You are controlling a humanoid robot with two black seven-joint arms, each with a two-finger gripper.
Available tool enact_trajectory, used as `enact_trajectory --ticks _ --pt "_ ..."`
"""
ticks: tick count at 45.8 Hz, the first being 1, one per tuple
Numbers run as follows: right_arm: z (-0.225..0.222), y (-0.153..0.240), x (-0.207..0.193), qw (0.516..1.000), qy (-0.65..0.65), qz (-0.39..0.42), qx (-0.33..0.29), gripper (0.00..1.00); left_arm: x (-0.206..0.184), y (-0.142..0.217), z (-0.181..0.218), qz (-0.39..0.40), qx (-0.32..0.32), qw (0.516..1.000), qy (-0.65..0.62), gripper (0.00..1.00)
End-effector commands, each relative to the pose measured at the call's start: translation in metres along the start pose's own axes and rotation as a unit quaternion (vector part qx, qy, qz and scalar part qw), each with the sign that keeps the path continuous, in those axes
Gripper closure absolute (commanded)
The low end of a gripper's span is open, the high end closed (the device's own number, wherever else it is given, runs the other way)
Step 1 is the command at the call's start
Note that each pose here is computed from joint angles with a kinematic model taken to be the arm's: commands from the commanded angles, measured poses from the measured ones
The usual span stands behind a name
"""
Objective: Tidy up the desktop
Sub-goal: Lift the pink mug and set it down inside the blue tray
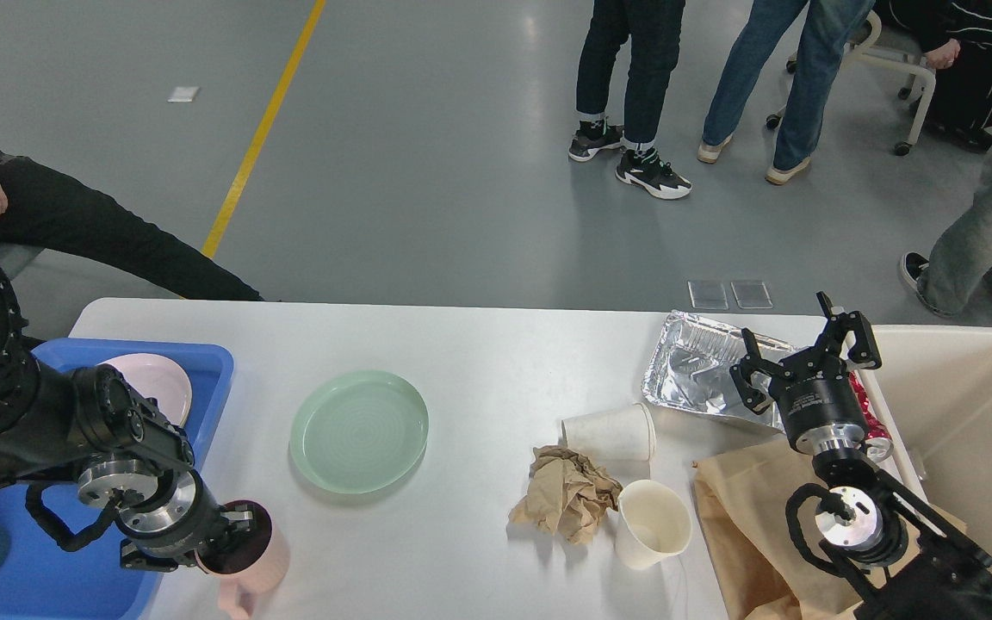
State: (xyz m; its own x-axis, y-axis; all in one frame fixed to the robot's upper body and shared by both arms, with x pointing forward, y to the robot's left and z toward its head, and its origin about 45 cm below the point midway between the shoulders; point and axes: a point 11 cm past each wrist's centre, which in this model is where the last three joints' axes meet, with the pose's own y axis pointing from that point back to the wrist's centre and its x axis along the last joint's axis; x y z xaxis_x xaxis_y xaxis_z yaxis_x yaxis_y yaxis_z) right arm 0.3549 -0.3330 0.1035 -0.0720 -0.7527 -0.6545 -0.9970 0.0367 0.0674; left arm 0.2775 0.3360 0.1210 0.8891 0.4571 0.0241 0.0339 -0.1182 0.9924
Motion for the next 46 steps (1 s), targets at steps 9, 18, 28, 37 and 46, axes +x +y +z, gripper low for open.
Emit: enact_trajectory --ticks 9,18,28,37,46 --pt "-0.001 0.0 0.0 1.0 0.001 0.0 0.0 0.0 0.022 0.118 0.012 0.025 -0.025 0.999 -0.015 1.0" --pt "-0.001 0.0 0.0 1.0 0.001 0.0 0.0 0.0 0.001 0.226 0.037 0.058 -0.057 0.994 -0.074 1.0" --pt "0.0 0.0 0.0 1.0 0.0 0.0 0.0 0.0 -0.02 0.292 0.05 0.048 -0.074 0.988 -0.125 1.0" --pt "0.0 0.0 0.0 1.0 0.0 0.0 0.0 0.0 0.002 0.272 0.027 0.041 -0.063 0.994 -0.084 1.0" --pt "0.0 0.001 0.001 1.0 0.0 0.001 0.0 0.0 0.04 0.214 -0.032 0.006 -0.063 0.997 -0.041 1.0"
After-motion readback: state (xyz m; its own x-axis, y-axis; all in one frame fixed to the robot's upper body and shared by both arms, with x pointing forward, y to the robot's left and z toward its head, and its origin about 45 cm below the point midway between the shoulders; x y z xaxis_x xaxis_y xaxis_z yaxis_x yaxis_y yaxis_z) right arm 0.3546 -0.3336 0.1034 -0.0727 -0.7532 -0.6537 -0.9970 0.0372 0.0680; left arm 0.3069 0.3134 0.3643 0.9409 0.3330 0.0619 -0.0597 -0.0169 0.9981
